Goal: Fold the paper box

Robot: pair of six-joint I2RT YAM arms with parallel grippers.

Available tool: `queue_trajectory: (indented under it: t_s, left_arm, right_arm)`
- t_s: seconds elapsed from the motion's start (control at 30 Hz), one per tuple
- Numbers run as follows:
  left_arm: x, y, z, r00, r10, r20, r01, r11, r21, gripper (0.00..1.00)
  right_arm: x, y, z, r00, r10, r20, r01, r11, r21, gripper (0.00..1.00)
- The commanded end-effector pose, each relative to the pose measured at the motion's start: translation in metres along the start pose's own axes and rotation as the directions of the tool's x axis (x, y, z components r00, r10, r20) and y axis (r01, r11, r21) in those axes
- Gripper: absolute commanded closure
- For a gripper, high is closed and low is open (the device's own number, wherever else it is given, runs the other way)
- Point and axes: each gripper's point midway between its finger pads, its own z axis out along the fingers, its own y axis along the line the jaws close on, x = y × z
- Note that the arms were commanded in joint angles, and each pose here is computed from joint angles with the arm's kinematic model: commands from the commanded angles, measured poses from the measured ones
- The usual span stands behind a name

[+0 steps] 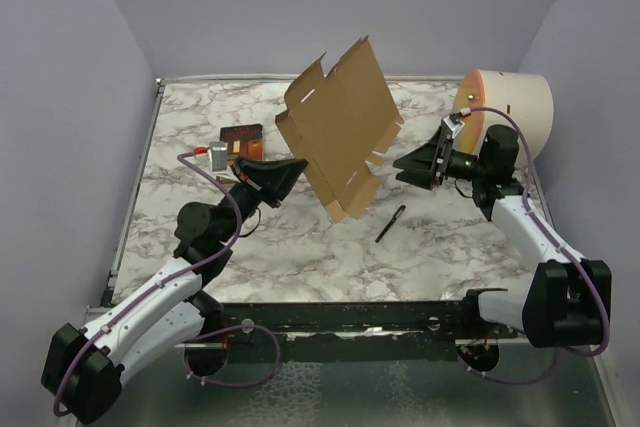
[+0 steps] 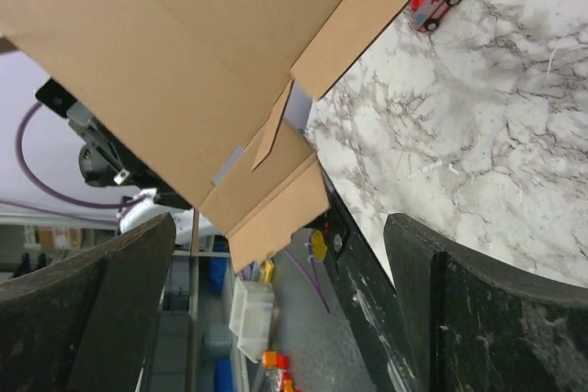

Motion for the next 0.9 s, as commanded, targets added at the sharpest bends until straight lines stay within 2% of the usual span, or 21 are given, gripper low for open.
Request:
queue_trajectory:
  t_s: [0.0, 0.3, 0.43, 0.87]
  left_arm:
    - [-0.023, -0.044, 0.008, 0.997, 0.031, 0.067, -0.041, 0.988, 0.146, 1.00]
    - [-0.025, -0.068, 0.012, 0.997, -0.002, 0.079, -0.015, 0.976, 0.215, 1.00]
    - [-0.025, -0.075, 0.013, 0.997, -0.015, 0.077, -0.004, 0.972, 0.237, 1.00]
    - [-0.028, -0.089, 0.010, 0.995, -0.051, 0.083, 0.027, 0.962, 0.272, 1.00]
  right_arm:
    - [-0.028, 0.028, 0.004, 0.997, -0.017, 0.081, 0.021, 0.999, -0.049, 0.03]
    - [-0.047, 0.050, 0.004, 0.988, -0.052, 0.142, 0.064, 0.995, -0.082, 0.05]
    - [-0.052, 0.061, 0.003, 0.985, -0.064, 0.157, 0.082, 0.991, -0.106, 0.09]
    - [-0.063, 0.064, -0.008, 0.972, -0.018, 0.234, 0.047, 0.992, -0.119, 0.46]
